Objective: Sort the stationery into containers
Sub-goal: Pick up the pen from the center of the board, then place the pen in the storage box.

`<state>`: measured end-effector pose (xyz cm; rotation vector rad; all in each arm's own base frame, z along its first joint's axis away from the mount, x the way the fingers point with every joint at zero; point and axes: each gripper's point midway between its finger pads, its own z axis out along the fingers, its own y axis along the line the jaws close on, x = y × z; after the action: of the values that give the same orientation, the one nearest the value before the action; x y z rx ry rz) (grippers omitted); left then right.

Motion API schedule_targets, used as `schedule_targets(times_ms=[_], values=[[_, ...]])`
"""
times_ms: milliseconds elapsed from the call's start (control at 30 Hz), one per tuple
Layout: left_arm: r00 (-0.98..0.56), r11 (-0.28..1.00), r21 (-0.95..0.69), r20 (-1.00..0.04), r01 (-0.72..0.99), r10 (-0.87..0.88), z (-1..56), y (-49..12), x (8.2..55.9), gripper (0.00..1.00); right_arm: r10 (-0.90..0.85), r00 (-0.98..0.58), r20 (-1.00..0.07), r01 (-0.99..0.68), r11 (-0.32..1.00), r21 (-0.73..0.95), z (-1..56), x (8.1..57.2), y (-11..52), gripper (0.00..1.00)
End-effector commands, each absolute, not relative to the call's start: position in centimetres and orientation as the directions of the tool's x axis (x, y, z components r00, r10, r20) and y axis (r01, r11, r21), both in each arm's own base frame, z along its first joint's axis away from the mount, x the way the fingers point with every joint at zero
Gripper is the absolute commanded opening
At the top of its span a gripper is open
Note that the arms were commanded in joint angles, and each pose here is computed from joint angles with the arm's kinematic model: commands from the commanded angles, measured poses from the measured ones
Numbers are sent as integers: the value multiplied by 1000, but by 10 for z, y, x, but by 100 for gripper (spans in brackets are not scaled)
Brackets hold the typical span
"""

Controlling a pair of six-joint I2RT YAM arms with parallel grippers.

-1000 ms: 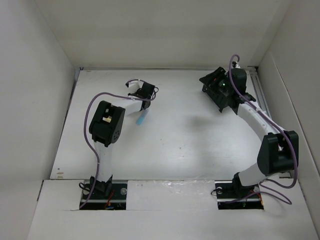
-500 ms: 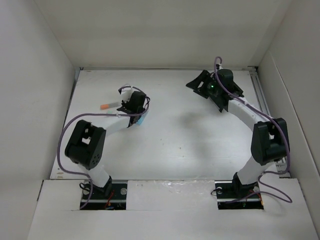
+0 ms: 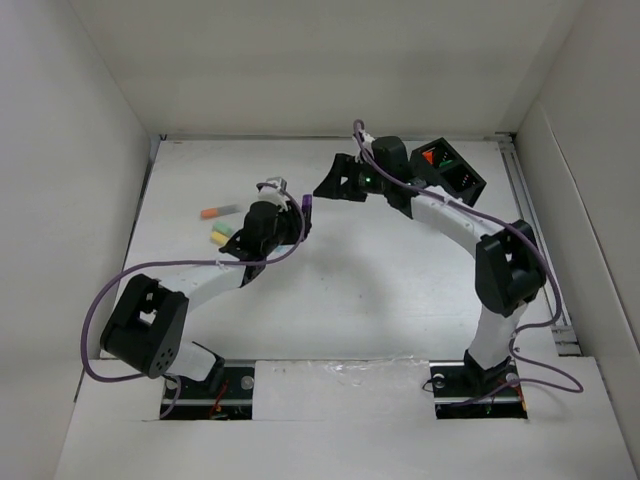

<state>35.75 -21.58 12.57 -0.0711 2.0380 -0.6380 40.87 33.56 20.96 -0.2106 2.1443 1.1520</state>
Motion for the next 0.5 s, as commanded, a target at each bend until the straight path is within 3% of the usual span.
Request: schedule_targets(times_ms=[0, 300, 433, 467], values=[[-460, 778, -474, -845, 413, -271, 167, -240, 353, 0, 104, -749, -655, -476, 603, 640, 202, 408, 344, 79], [-464, 719, -468, -856, 514, -227, 167, -252, 338, 0, 75, -781, -620, -435, 648, 626, 173, 416, 352, 77], [-463, 710, -462, -860, 532, -213, 168, -255, 338, 0, 64, -788, -612, -445, 629, 637, 170, 415, 357, 64], [-463, 710, -462, -861, 532, -213, 168, -255, 338, 0, 58, -791, -609, -450, 620, 643, 171, 413, 358, 52]])
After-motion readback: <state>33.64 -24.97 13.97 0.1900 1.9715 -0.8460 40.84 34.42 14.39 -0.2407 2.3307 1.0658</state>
